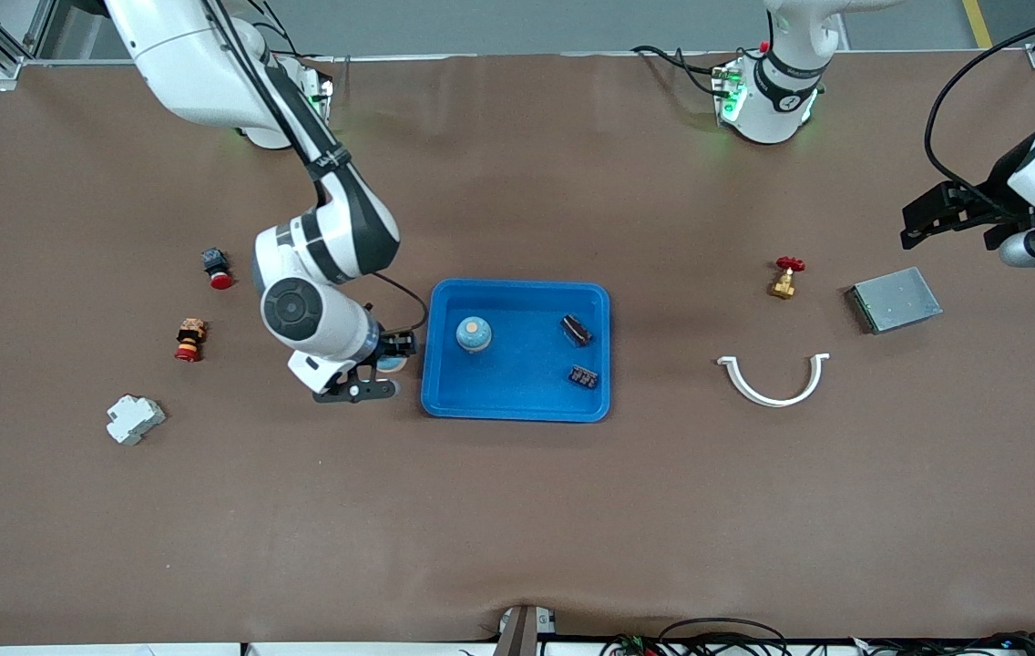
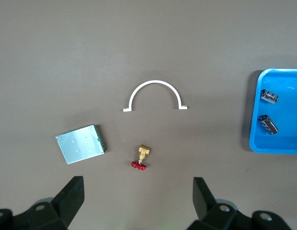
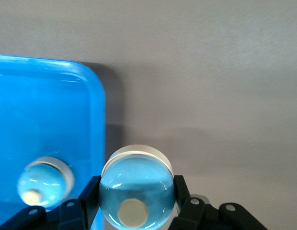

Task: Place electrolytic capacitor and blue bell in tray
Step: 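Lower the bell into the tray beside the first bell with the right gripper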

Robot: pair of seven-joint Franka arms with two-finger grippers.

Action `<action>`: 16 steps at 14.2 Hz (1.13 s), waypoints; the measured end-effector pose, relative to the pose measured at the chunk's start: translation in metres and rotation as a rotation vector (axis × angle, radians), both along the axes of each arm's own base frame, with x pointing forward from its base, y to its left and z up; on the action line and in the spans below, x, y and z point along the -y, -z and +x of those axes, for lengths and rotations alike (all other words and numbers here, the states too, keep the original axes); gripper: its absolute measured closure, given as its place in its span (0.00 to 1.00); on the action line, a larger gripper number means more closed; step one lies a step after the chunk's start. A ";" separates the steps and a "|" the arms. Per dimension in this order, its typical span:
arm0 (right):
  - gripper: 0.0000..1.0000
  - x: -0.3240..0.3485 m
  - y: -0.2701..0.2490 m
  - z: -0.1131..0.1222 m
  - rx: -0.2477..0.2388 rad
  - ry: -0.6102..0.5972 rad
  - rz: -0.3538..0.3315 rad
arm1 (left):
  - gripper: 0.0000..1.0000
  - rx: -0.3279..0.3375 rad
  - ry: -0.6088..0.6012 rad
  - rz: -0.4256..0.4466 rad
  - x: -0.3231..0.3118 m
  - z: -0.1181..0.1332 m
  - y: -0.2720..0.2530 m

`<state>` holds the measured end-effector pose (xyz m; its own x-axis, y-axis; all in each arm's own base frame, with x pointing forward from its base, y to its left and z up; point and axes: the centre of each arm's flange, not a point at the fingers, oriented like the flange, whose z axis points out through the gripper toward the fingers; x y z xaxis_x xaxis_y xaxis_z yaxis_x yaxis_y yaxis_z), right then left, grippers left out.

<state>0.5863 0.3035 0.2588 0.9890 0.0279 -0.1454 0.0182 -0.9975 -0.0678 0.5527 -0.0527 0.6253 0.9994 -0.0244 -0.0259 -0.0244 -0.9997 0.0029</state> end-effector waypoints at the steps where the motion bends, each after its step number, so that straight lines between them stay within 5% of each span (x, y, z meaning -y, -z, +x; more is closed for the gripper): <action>1: 0.34 -0.012 0.002 -0.001 0.002 0.023 -0.004 | 0.00 -0.001 0.000 0.000 0.000 0.000 0.000; 16: 0.34 -0.108 0.045 -0.009 0.006 0.146 -0.028 | 0.00 -0.002 0.000 0.000 0.000 0.000 0.000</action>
<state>0.5769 0.4114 0.2135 0.9830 -0.1207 -0.1386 -0.1273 -0.9911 -0.0397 0.5525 -0.0527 0.6252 0.9993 -0.0244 -0.0276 -0.0244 -0.9997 0.0028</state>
